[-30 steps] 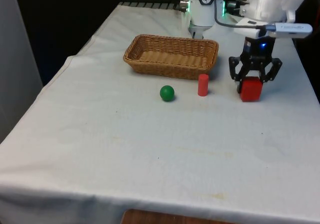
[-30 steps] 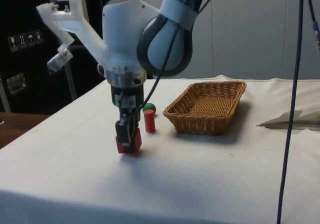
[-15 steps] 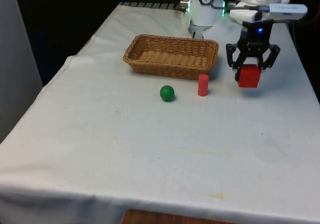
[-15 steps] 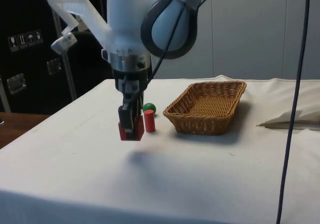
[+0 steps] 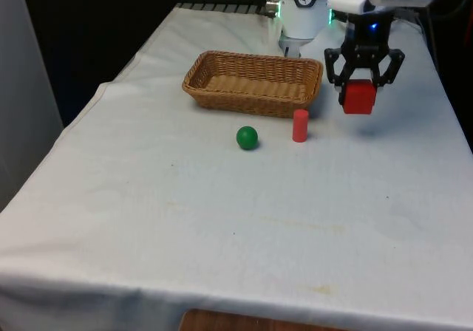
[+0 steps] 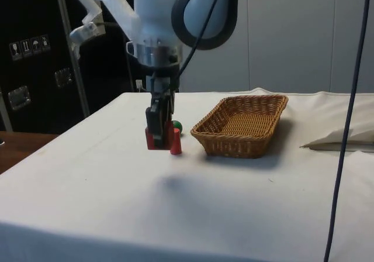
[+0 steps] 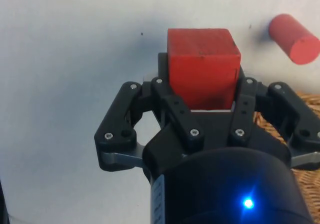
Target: Pick up the object to the left of the cylinder and place it into the basket.
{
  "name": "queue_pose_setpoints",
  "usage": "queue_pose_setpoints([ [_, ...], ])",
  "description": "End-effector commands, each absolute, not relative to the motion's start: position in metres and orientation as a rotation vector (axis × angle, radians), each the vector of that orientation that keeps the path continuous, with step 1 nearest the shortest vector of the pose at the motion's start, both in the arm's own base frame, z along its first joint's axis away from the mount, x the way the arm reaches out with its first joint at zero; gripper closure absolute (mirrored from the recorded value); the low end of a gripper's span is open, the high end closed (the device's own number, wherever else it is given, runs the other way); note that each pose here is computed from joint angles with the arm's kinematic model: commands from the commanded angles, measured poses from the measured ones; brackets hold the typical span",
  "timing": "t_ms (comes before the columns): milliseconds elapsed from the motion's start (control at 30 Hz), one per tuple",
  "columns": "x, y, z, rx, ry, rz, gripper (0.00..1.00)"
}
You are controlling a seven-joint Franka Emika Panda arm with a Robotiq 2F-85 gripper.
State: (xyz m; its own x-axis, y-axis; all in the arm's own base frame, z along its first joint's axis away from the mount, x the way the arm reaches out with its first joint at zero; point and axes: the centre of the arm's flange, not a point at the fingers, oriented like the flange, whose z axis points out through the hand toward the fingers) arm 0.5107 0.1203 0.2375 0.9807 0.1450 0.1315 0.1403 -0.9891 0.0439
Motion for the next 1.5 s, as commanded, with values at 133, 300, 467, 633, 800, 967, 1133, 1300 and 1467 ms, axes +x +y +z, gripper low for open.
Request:
queue_pose_setpoints([
  [133, 0.504, 0.110, 0.248, 3.095, 0.224, 0.215, 1.00],
  [300, 0.503, 0.104, 0.252, 3.102, 0.219, 0.222, 1.00],
  [467, 0.502, 0.095, 0.264, 3.107, 0.219, 0.225, 1.00],
  [633, 0.503, 0.091, 0.274, 3.115, 0.218, 0.228, 1.00],
  [800, 0.499, 0.085, 0.286, 3.127, 0.213, 0.245, 1.00],
  [967, 0.494, 0.080, 0.292, 3.136, 0.212, 0.259, 1.00],
  [1133, 0.488, 0.075, 0.297, 3.146, 0.211, 0.265, 1.00],
  [1300, 0.479, 0.062, 0.301, 3.150, 0.210, 0.267, 1.00],
  [1467, 0.474, 0.053, 0.302, 3.154, 0.213, 0.262, 1.00],
])
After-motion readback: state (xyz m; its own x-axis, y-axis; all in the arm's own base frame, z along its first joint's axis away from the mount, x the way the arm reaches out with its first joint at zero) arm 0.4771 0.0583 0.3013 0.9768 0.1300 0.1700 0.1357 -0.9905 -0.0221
